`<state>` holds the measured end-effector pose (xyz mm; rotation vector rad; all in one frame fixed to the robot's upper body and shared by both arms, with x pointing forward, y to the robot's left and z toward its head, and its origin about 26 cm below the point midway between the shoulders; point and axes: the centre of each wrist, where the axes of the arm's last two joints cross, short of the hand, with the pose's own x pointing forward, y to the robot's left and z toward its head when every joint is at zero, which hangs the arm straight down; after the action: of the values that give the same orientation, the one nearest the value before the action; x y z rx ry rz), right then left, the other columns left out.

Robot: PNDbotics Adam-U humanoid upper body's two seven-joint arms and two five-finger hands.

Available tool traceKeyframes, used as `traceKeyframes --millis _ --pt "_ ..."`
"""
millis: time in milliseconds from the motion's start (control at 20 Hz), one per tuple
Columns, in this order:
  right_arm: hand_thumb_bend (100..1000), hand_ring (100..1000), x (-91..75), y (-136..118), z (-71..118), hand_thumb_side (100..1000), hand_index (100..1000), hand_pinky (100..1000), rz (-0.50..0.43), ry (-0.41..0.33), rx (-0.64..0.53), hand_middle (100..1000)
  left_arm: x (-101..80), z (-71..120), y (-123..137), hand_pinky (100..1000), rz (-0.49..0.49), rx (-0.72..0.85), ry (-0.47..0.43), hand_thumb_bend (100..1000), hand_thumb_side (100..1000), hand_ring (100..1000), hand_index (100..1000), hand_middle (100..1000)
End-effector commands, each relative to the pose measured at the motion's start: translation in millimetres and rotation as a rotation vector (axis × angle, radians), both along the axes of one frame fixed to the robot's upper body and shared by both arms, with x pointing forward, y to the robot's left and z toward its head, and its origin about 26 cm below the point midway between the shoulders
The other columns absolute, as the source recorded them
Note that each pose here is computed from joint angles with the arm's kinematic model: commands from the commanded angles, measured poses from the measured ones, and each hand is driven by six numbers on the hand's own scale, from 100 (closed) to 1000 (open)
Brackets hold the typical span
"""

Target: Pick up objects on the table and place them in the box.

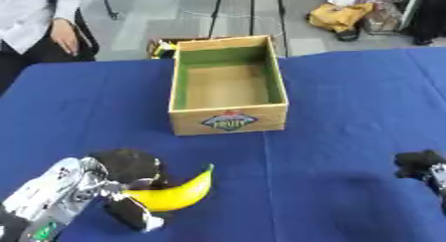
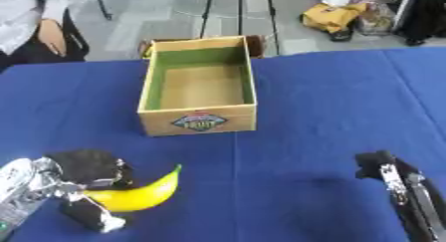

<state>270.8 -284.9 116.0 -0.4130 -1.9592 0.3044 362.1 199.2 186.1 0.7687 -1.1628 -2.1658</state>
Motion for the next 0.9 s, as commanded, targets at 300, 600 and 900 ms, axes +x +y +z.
traceKeyframes --millis 300,600,900 --pt "100 769 0.0 0.4 5.2 999 712 773 0.003 -0.017 -0.017 483 1.2 1.8 3.4 394 0.008 0.01 -0.042 180 703 598 698 532" --pt "100 770 0.2 0.6 5.3 998 712 773 0.005 -0.018 -0.017 483 1.6 0.8 3.8 366 0.012 -0.004 -0.064 100 679 577 676 510" --pt "100 771 0.2 0.5 5.1 998 712 773 0.005 -0.017 -0.018 483 1.2 1.6 4.4 350 0.012 -0.013 -0.081 100 657 562 656 495"
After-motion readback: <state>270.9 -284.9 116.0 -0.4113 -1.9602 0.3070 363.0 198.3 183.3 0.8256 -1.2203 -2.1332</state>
